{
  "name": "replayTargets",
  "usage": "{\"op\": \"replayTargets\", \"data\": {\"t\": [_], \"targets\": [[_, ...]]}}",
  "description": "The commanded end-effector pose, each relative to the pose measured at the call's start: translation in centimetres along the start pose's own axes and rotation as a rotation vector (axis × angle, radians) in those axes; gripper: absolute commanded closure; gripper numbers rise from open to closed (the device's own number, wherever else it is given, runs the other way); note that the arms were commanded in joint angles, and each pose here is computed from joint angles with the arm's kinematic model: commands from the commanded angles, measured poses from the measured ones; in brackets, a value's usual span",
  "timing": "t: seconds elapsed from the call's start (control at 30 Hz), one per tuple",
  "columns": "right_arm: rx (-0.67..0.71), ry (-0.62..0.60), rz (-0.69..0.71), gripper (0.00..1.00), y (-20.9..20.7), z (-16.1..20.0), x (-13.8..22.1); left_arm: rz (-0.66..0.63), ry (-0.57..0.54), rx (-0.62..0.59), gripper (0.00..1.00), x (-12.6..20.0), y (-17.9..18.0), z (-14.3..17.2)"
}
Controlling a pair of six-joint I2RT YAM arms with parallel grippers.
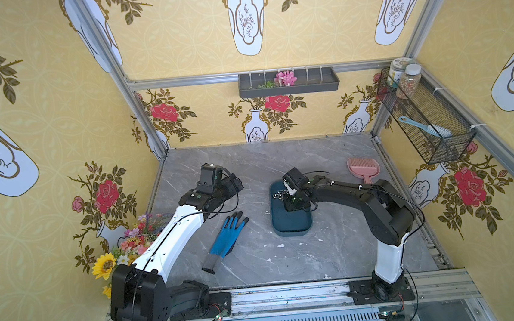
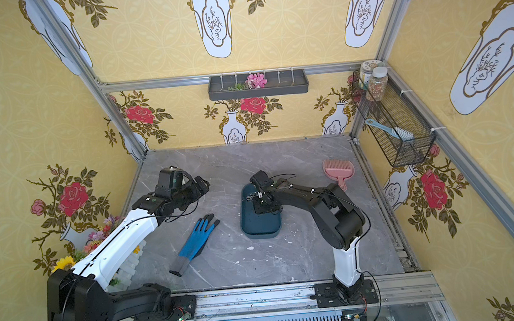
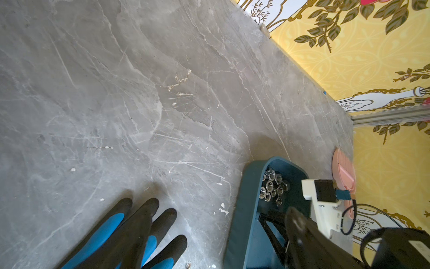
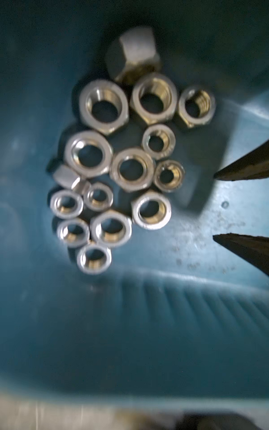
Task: Take out the wing nut from the storage box
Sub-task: Pick up the nut from the storage box.
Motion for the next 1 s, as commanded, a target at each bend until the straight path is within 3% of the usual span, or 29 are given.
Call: {"op": "replayTargets", "data": {"t": [0.0, 0.43, 0.83, 0.97], "targets": [[0.002, 0.012, 0.092, 0.61, -0.9, 0.0, -0.3, 0.014, 0.008, -0.01, 0.08, -0.2, -0.1, 0.0], [0.046, -0.018, 0.156, 0.63, -0.8, -1.3, -1.9, 0.009, 0.011, -0.011, 0.08, -0.4, 0.1, 0.1], [0.059, -0.027, 0.164, 0.76, -0.9, -1.0, -2.3, 0.006, 0.025, -0.006, 0.08, -0.8, 0.3, 0.3], [0.066, -0.041, 0.156, 0.71, -0.7, -1.1, -2.2, 0.009, 0.03, -0.004, 0.08, -0.8, 0.2, 0.4]]}}
Point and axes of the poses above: each gripper's point midway between its finger pads, its own x axis back along the fingers, its own y axis along the line the jaws close on, z = x × y, the point moved 6 cm from there along x, back along the fingers, and after that the axes turned 9 degrees about x, right-handed, at the moved point
